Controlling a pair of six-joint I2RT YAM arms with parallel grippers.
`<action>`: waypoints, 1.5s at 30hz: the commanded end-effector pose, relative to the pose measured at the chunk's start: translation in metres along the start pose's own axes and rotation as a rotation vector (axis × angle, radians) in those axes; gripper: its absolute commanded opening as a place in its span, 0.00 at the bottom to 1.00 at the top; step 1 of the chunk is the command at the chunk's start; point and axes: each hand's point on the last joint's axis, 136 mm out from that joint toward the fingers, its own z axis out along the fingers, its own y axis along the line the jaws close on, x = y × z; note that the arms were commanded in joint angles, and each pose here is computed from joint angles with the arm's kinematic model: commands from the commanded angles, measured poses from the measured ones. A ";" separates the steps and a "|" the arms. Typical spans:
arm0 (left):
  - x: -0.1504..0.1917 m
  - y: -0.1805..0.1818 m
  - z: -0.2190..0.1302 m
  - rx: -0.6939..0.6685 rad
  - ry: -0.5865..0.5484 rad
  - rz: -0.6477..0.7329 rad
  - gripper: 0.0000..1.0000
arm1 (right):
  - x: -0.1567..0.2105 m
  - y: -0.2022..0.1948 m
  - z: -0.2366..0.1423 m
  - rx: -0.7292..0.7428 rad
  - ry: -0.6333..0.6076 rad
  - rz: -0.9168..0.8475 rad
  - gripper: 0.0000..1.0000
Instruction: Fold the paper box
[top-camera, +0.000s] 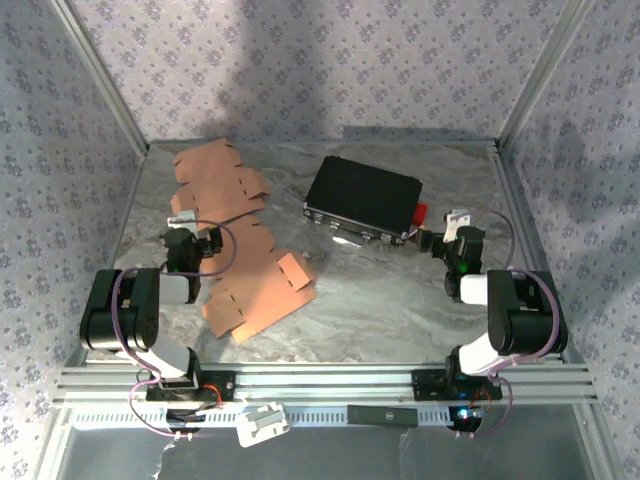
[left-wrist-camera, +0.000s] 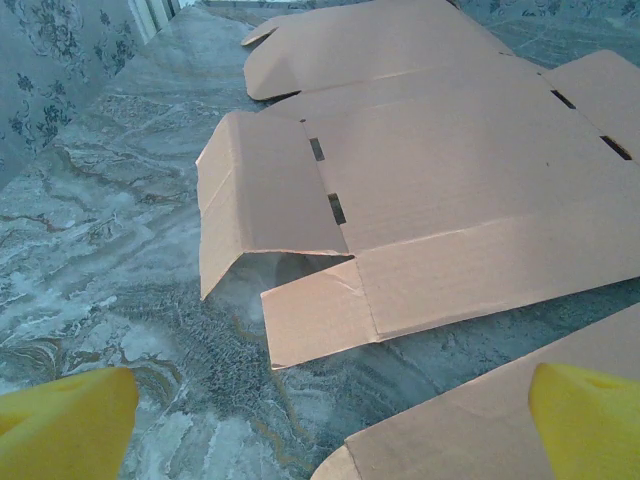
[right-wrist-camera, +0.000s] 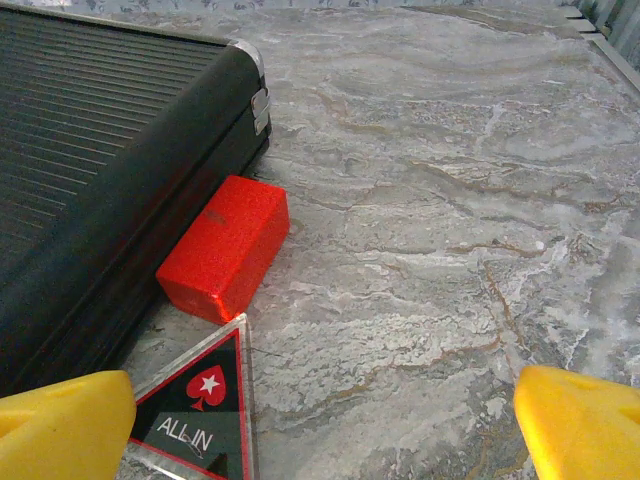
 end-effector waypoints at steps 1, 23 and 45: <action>-0.011 -0.004 0.002 0.013 -0.027 0.008 1.00 | -0.007 0.000 0.003 -0.005 -0.011 -0.015 0.99; -0.012 -0.003 0.003 0.014 -0.026 0.006 1.00 | -0.007 0.000 0.003 -0.006 -0.011 -0.015 0.99; -0.170 -0.038 -0.120 -0.043 -0.073 -0.114 1.00 | -0.175 0.016 -0.137 0.138 -0.298 -0.024 0.99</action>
